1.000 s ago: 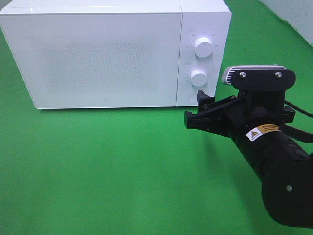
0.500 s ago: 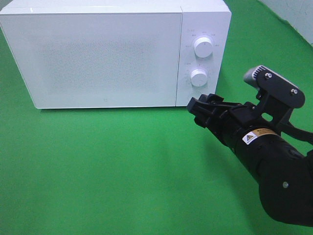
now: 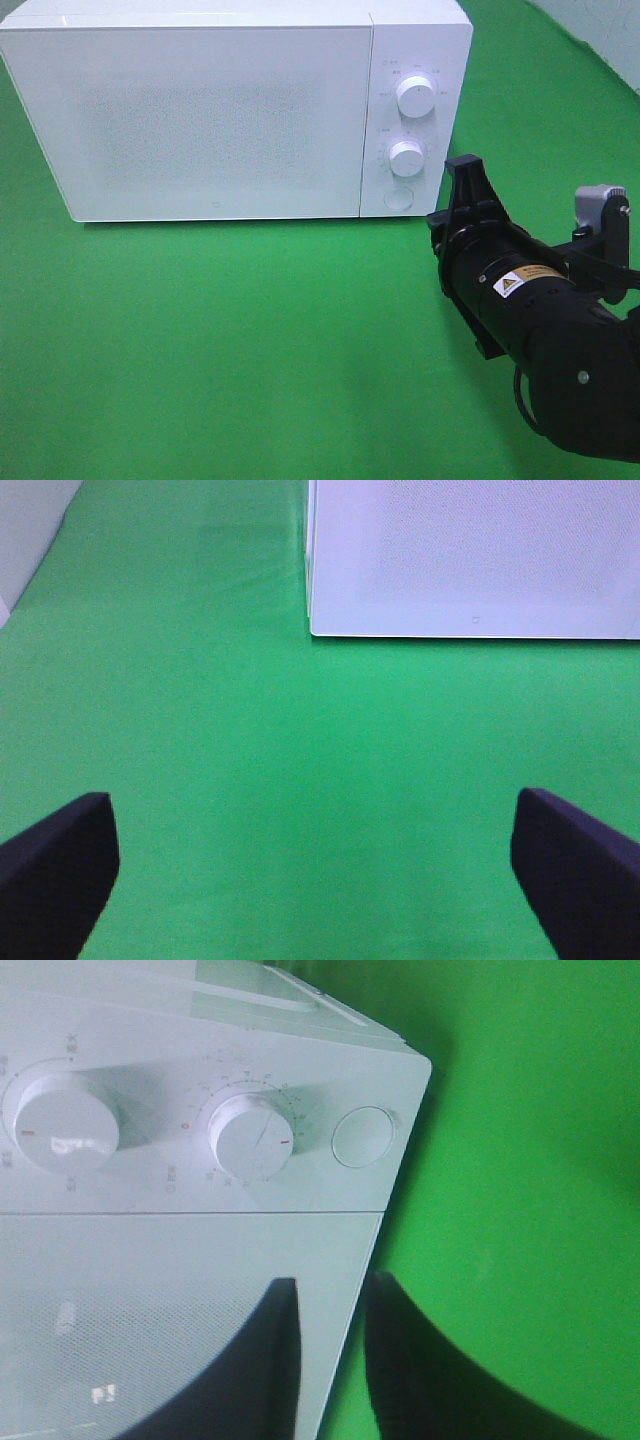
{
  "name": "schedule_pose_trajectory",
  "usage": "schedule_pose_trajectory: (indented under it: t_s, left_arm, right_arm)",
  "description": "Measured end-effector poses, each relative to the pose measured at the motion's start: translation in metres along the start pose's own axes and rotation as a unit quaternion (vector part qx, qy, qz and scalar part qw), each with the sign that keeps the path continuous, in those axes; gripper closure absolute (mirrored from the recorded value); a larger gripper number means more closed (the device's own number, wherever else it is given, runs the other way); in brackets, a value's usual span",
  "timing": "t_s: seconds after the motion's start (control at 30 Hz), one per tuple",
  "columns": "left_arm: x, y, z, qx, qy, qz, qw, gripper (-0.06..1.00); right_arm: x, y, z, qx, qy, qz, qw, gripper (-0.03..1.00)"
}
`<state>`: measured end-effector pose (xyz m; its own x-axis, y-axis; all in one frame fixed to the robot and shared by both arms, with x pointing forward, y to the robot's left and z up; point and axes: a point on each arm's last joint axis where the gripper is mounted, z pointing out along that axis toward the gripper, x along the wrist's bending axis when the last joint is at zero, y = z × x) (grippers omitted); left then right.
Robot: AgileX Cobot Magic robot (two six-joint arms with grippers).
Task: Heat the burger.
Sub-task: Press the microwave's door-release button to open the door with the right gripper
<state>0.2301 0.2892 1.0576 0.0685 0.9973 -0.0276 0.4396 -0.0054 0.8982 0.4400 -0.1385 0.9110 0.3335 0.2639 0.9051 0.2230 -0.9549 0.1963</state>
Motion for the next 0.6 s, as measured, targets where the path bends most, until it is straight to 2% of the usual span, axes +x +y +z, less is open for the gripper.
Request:
schedule_pose_trajectory:
  t_s: [0.03, 0.07, 0.1, 0.13, 0.17, 0.2, 0.4, 0.47, 0.6]
  left_arm:
    - [0.000, 0.000, 0.000, 0.000, 0.000, 0.000, 1.000, -0.05]
    - [0.000, 0.000, 0.000, 0.000, 0.000, 0.000, 1.000, -0.05]
    - [0.000, 0.000, 0.000, 0.000, 0.000, 0.000, 1.000, -0.05]
    - [0.000, 0.000, 0.000, 0.000, 0.000, 0.000, 1.000, -0.05]
    - [0.000, 0.000, 0.000, 0.000, 0.000, 0.000, 1.000, -0.05]
    - [0.000, 0.000, 0.000, 0.000, 0.000, 0.000, 1.000, -0.05]
    - [0.000, 0.000, 0.000, 0.000, 0.000, 0.000, 1.000, -0.05]
    - [0.000, 0.000, 0.000, 0.000, 0.000, 0.000, 1.000, -0.05]
    - [0.000, 0.000, 0.000, 0.000, 0.000, 0.000, 1.000, -0.05]
  right_arm:
    - [0.000, 0.000, 0.000, 0.000, 0.000, 0.000, 1.000, 0.76]
    - [0.000, 0.000, 0.000, 0.000, 0.000, 0.019, 1.000, 0.84]
    - [0.000, 0.000, 0.000, 0.000, 0.000, 0.019, 1.000, 0.84]
    - [0.000, 0.000, 0.000, -0.001, -0.001, 0.027, 1.000, 0.91]
    - [0.000, 0.000, 0.000, -0.001, -0.001, 0.027, 1.000, 0.91]
    - [0.000, 0.000, 0.000, -0.001, -0.001, 0.031, 1.000, 0.96]
    - [0.000, 0.000, 0.000, -0.001, -0.001, 0.037, 0.999, 0.96]
    - [-0.001, 0.006, 0.006, -0.007, -0.022, 0.048, 0.999, 0.96]
    - [0.002, 0.010, 0.014, -0.006, -0.031, 0.055, 0.998, 0.96]
